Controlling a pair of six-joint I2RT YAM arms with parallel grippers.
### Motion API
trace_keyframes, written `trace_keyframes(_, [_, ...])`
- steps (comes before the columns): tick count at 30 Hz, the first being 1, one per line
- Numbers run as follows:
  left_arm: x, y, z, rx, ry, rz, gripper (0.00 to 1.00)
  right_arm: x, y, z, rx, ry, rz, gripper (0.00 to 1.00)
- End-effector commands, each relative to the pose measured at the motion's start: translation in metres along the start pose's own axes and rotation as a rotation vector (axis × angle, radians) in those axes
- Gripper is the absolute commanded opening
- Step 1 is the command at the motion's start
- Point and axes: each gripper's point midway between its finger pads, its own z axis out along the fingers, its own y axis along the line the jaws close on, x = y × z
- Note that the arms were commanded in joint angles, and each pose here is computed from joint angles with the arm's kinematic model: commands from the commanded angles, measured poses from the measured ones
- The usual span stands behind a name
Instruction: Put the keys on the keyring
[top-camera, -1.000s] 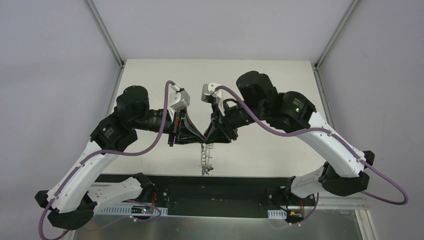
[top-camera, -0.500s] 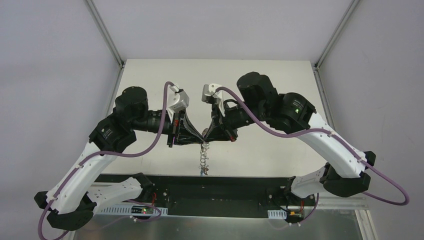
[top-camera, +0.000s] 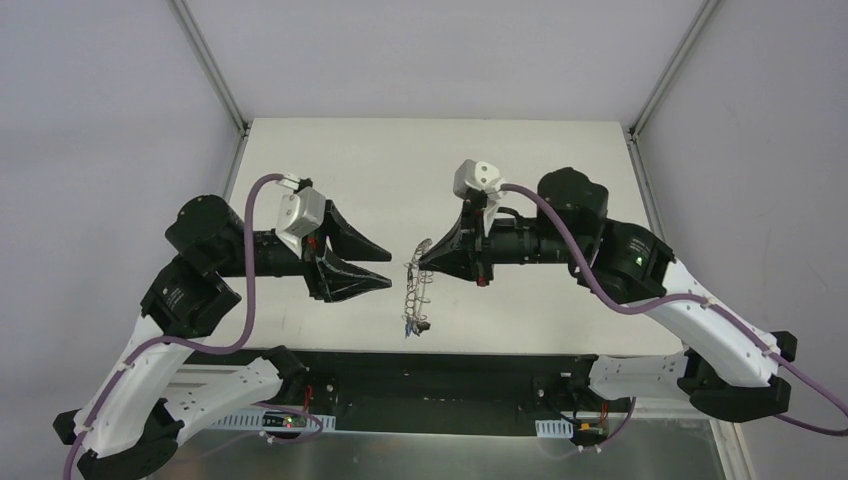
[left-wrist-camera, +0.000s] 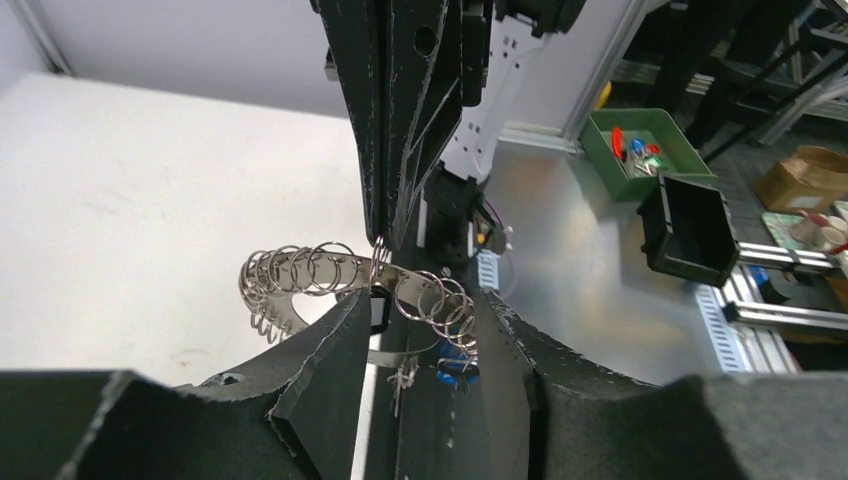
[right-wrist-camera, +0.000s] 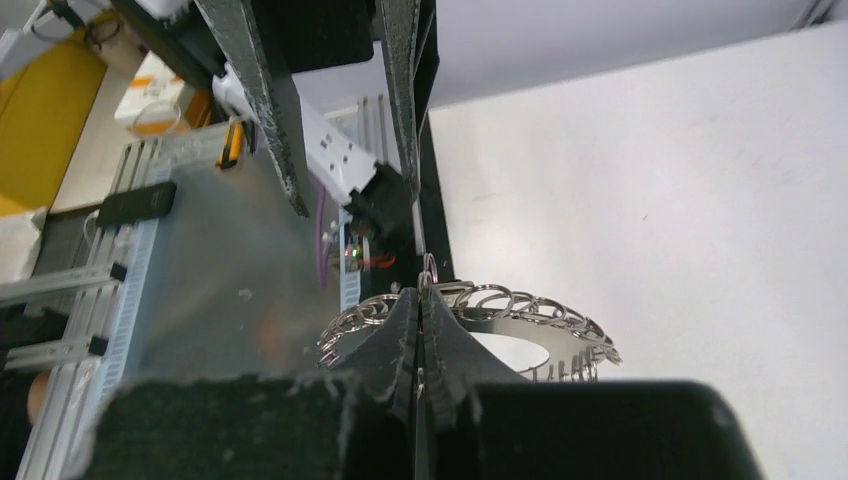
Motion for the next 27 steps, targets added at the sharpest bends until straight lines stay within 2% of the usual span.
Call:
trace_keyframes(1, [-0.030, 0.005, 0.001, -0.039, -0.114, 0.091, 0.43, -0.064, 0.008, -0.022, 0.039, -0.290, -0.069, 0.00])
trace_keyframes(13, [-0.064, 0.014, 0.004, -0.080, -0.252, 0.160, 0.45, -0.111, 0.025, -0.062, 0.057, -0.637, -0.165, 0.00])
trace_keyframes(18, [-0.083, 0.008, 0.006, -0.045, -0.327, 0.191, 0.45, -0.122, 0.026, -0.075, 0.070, -0.757, -0.179, 0.00])
trace_keyframes(22, [-0.100, 0.000, 0.008, 0.006, -0.386, 0.234, 0.46, -0.128, 0.031, -0.074, 0.040, -0.770, -0.173, 0.00])
trace_keyframes(27, [-0.104, -0.009, 0.017, 0.101, -0.390, 0.253, 0.47, -0.133, 0.038, -0.073, 0.005, -0.762, -0.160, 0.00])
